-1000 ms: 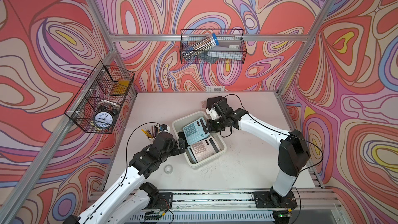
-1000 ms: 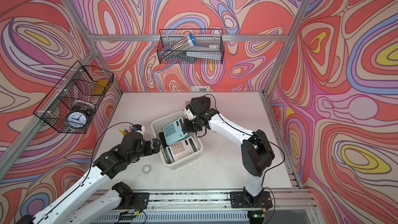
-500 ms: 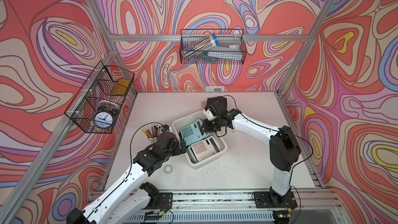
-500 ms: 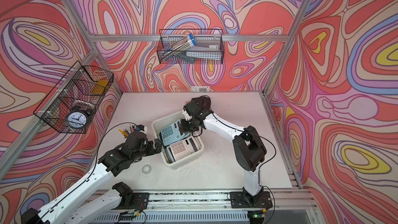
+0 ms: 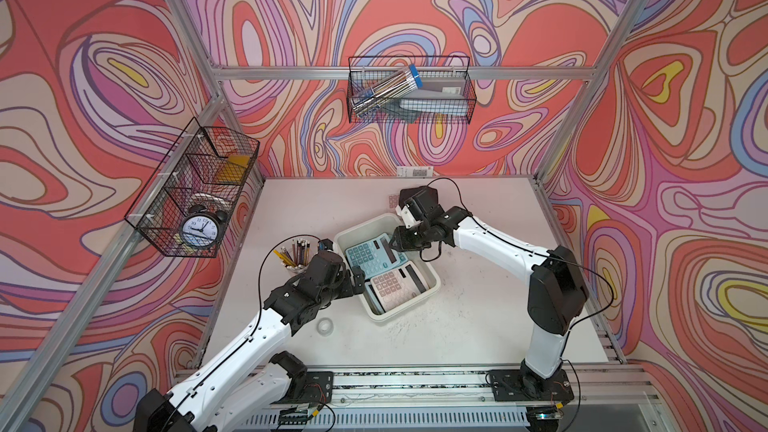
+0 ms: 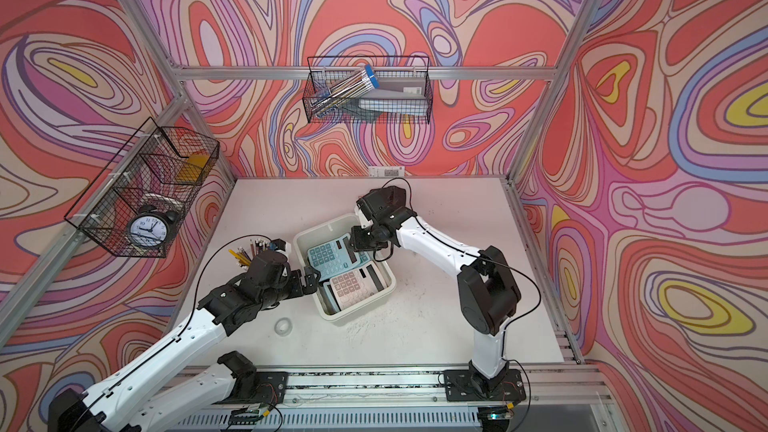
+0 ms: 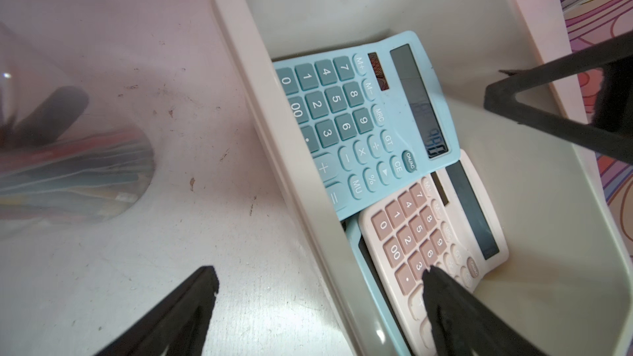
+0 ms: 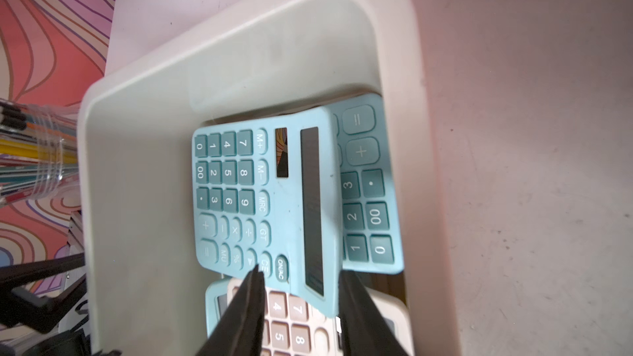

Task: Put the calculator in the storage box
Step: Move the storage box to the center of the board.

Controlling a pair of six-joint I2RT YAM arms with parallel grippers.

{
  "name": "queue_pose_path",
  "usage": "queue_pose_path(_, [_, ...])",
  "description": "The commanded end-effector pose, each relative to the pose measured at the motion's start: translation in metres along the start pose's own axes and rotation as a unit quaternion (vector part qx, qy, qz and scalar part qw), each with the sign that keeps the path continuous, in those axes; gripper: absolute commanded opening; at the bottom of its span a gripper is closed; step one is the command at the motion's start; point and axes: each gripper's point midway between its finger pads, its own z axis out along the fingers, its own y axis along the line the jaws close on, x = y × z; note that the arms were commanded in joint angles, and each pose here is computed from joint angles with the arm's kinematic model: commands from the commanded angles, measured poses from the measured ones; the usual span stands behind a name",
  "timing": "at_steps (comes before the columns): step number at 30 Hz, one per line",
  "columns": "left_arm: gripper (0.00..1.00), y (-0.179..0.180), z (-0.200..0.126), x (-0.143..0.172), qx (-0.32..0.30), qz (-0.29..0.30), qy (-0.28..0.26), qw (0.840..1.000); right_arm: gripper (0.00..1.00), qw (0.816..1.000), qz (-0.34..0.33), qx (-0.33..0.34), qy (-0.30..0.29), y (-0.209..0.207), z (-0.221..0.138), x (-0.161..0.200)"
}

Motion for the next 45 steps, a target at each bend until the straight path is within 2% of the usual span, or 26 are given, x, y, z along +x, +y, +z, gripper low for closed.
queue_pose_path(1, [0.99,-0.008,0.001,-0.007,0.015,-0.004,-0.002,1.000,0.41,0.999,-0.018,0.007,-0.038,0.005,-0.036,-0.012])
queue_pose_path(10, [0.99,0.001,0.001,-0.013,-0.010,0.002,-0.002,1.000,0.51,0.998,-0.010,0.026,-0.056,-0.017,-0.055,-0.012])
queue_pose_path(19, [0.99,-0.010,0.013,-0.015,0.013,-0.003,0.030,0.999,0.49,1.000,-0.007,0.017,-0.007,-0.035,-0.022,0.009])
queue_pose_path(23, [0.95,-0.022,0.019,-0.013,0.042,-0.007,0.044,0.998,0.43,1.000,-0.020,0.020,0.011,-0.033,-0.016,0.022])
queue_pose_path(30, [0.84,-0.043,0.033,-0.009,0.090,-0.019,0.070,0.993,0.25,0.998,-0.025,0.053,0.014,-0.039,-0.026,0.037])
queue_pose_path(35, [0.80,-0.051,0.037,-0.011,0.106,-0.023,0.072,0.991,0.20,0.999,-0.013,0.052,0.005,-0.042,-0.040,0.050])
queue_pose_path(40, [0.77,-0.055,0.040,-0.016,0.109,-0.021,0.071,0.991,0.20,0.999,-0.002,0.037,-0.003,-0.041,-0.049,0.061])
queue_pose_path(45, [0.75,-0.067,0.044,-0.019,0.121,-0.018,0.078,0.989,0.10,0.993,0.011,0.119,-0.024,-0.072,-0.062,0.062])
